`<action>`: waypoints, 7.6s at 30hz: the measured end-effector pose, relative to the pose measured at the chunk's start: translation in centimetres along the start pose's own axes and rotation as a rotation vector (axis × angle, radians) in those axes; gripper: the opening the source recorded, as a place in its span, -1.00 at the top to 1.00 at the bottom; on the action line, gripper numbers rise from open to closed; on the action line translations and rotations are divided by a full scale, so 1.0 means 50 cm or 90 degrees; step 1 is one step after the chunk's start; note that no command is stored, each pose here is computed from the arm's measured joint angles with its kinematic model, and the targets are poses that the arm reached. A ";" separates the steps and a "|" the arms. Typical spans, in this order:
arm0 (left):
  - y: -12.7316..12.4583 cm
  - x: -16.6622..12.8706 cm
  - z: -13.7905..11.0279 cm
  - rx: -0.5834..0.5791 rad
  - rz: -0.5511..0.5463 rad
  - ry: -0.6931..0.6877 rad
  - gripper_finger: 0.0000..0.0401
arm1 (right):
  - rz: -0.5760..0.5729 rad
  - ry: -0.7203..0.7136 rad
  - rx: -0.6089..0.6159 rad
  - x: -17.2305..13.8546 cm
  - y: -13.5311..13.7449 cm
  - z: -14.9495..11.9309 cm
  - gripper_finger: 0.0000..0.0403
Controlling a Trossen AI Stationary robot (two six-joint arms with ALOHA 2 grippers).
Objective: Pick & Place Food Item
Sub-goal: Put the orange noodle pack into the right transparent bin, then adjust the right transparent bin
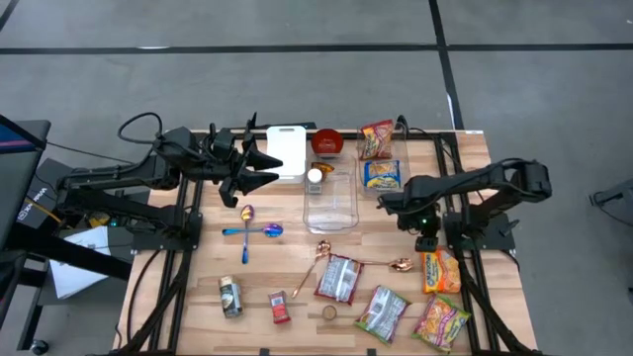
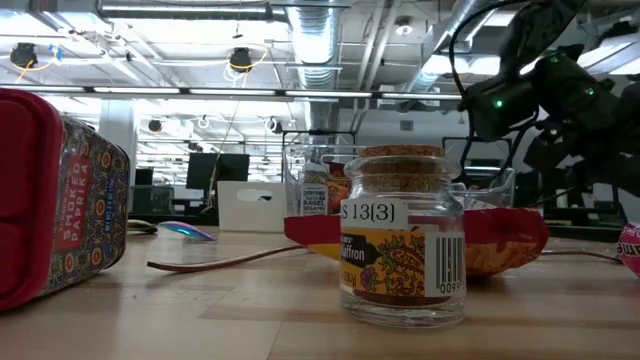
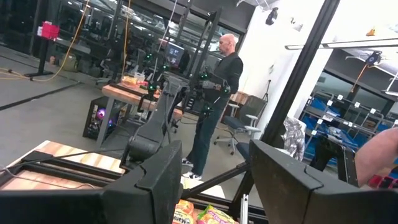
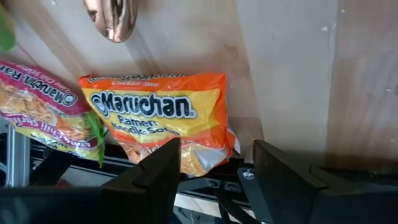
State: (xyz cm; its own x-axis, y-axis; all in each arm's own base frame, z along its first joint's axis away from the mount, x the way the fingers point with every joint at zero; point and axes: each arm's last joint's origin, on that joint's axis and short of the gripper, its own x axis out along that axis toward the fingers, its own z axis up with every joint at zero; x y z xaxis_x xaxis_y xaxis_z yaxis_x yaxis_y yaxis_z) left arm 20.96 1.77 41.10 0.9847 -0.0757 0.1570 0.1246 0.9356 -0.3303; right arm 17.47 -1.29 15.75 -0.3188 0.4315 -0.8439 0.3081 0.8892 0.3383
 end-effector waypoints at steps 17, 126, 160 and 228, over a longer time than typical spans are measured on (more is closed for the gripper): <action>-0.001 0.000 0.000 0.000 -0.010 0.002 0.09 | -0.023 0.075 -0.008 0.065 -0.002 0.055 0.04; -0.001 0.000 0.006 0.003 0.009 -0.023 0.09 | 0.819 -1.023 0.569 -0.134 -0.230 -0.101 1.00; 0.022 0.062 -0.027 -0.015 -0.010 -0.012 0.09 | 0.780 -0.999 0.590 -0.137 -0.253 -0.116 0.01; 0.023 0.064 -0.028 -0.048 -0.011 -0.011 0.09 | 0.130 -0.820 0.809 -0.087 -0.314 -0.091 1.00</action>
State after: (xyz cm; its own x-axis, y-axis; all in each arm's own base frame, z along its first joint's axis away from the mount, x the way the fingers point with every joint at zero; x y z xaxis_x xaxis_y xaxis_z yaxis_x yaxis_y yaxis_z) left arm 24.40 2.12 39.94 0.9801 -0.0849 0.1792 0.1510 0.9055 -0.3965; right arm 9.95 -16.43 16.02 0.4309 -0.4150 -0.8013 0.8644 -0.0652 0.4986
